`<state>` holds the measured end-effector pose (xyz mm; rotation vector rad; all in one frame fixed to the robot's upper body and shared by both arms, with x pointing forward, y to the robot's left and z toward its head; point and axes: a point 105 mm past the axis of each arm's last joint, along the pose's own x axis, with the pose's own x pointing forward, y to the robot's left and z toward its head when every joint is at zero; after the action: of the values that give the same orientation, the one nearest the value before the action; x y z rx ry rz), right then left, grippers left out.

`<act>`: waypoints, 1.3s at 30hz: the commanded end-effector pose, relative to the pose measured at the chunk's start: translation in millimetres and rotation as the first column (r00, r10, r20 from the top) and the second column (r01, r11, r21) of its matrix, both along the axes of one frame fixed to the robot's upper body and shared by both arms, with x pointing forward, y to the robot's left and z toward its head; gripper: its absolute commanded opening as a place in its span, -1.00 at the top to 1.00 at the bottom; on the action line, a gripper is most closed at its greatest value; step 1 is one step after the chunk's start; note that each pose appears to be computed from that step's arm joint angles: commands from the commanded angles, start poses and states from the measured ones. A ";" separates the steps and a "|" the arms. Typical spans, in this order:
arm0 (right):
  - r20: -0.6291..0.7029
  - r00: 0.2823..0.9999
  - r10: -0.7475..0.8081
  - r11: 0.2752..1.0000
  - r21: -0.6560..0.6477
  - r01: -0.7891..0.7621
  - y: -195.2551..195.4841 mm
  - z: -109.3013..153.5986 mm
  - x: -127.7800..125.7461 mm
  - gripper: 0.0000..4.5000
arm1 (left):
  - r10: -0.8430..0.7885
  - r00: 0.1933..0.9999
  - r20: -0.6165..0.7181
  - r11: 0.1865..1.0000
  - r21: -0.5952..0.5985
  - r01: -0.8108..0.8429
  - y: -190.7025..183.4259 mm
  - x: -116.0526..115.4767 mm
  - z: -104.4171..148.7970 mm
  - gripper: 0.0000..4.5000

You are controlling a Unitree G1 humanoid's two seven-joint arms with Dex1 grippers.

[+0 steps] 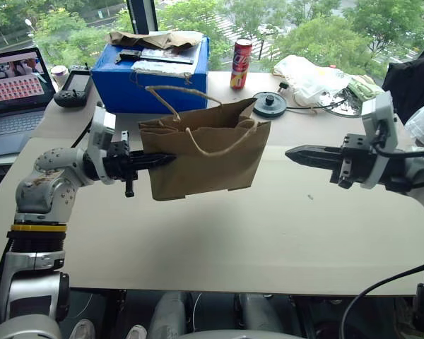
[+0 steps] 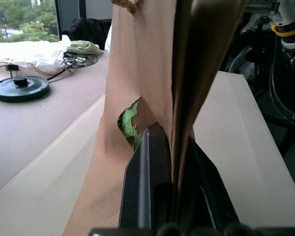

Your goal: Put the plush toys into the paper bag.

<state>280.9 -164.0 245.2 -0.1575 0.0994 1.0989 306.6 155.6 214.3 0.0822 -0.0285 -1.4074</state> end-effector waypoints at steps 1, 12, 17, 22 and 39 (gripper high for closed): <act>0.044 0.999 0.011 1.000 -0.020 -0.010 -7.5 9.1 -2.4 1.00 | -0.074 0.997 0.014 0.997 0.017 0.073 -8.8 -5.7 -1.3 0.99; 0.017 1.000 0.025 0.998 -0.066 -0.024 -17.6 3.2 -4.2 1.00 | -0.154 0.987 0.041 0.984 0.097 0.149 -27.4 -18.0 -52.2 0.99; 0.006 1.000 0.022 0.996 -0.085 -0.021 -17.5 -0.3 -3.9 1.00 | -0.161 0.985 0.061 0.975 0.164 0.150 -24.8 -16.9 -76.2 0.99; -0.008 1.000 0.018 0.993 -0.113 -0.019 -18.1 -6.2 -3.4 1.00 | -0.155 0.986 0.066 0.974 0.178 0.142 -23.4 -12.5 -76.7 0.46; -0.037 0.999 0.033 0.981 -0.188 -0.039 -18.2 -19.0 -5.9 1.00 | -0.100 0.993 0.067 0.980 0.178 0.087 1.1 -18.5 -16.9 -0.98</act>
<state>279.4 -182.8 214.2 -0.2491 0.2775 1.1145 289.9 152.7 157.9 0.2650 0.1175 -1.5142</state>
